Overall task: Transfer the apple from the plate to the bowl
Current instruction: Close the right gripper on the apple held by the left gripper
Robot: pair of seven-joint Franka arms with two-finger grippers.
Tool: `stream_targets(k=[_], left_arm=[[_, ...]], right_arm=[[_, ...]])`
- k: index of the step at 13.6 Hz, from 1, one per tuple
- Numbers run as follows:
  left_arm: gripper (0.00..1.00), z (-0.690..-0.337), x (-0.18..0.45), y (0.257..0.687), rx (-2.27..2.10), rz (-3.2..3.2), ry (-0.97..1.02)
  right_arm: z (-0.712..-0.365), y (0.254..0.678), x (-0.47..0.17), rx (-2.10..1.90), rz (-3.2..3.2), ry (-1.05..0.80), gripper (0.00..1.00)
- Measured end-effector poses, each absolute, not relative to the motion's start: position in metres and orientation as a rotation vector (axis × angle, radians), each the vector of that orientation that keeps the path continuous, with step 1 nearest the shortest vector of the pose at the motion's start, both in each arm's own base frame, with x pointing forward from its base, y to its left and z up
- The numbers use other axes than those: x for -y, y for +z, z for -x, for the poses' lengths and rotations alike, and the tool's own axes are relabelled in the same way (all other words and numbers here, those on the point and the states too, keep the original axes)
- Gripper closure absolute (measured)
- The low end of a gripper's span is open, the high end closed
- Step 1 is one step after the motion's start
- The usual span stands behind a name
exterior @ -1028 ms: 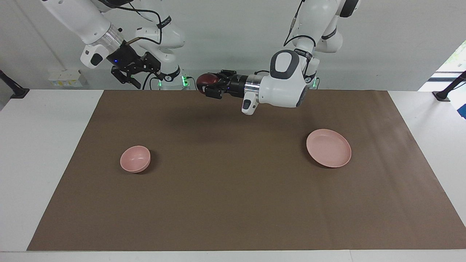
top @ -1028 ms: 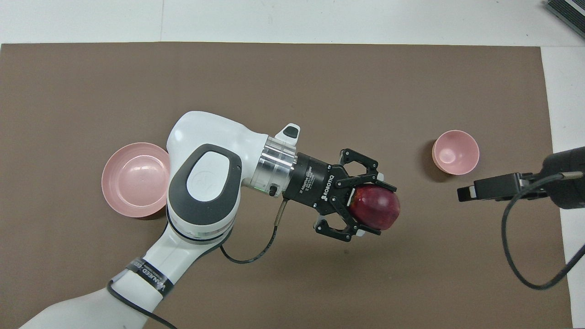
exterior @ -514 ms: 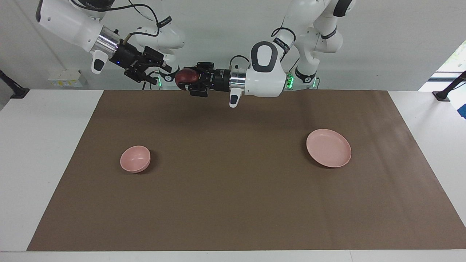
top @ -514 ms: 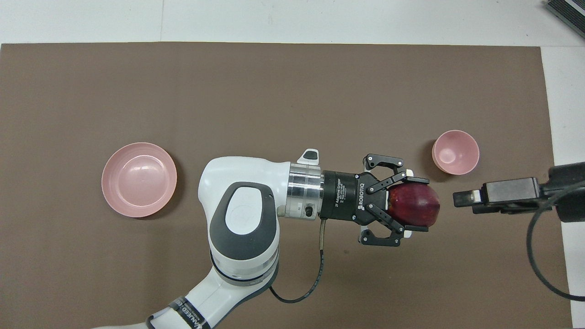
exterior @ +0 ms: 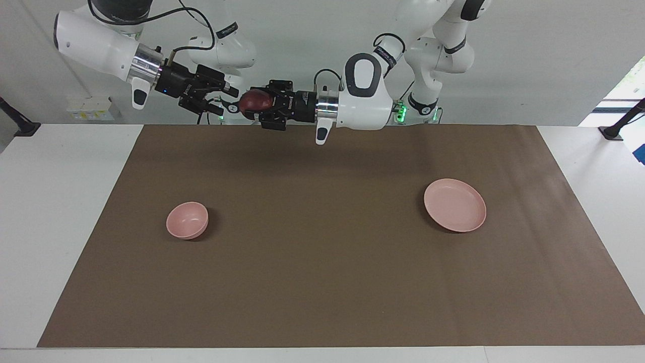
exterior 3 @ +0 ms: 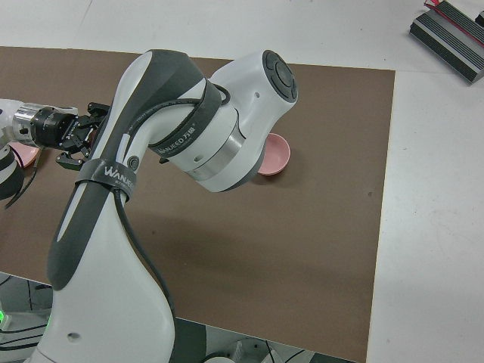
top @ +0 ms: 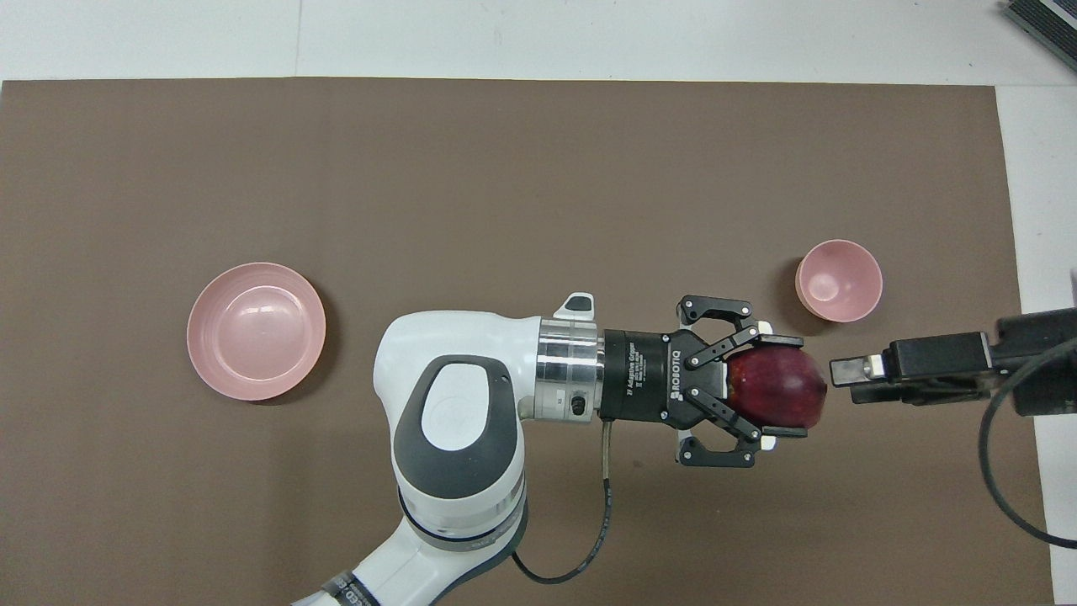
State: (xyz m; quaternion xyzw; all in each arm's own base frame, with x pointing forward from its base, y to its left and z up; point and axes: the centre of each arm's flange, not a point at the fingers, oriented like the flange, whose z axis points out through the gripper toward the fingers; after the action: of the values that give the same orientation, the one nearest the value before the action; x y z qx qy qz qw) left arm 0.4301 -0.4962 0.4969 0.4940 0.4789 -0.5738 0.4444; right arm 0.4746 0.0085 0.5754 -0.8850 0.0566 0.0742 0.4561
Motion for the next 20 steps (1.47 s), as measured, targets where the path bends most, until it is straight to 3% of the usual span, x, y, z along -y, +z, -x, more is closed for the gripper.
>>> stream_targets(k=[5,20], left_arm=[[0.24,-0.401,0.519,0.497,-1.255,-1.200,-1.399],[0.24,-0.372,0.546,0.522,-1.319,-1.166,-1.302]], right_arm=[[-0.476,0.574,-0.012,-0.144,2.146,0.186,0.00],[-0.459,0.562,-0.018,-0.069,2.112,0.302,0.00]])
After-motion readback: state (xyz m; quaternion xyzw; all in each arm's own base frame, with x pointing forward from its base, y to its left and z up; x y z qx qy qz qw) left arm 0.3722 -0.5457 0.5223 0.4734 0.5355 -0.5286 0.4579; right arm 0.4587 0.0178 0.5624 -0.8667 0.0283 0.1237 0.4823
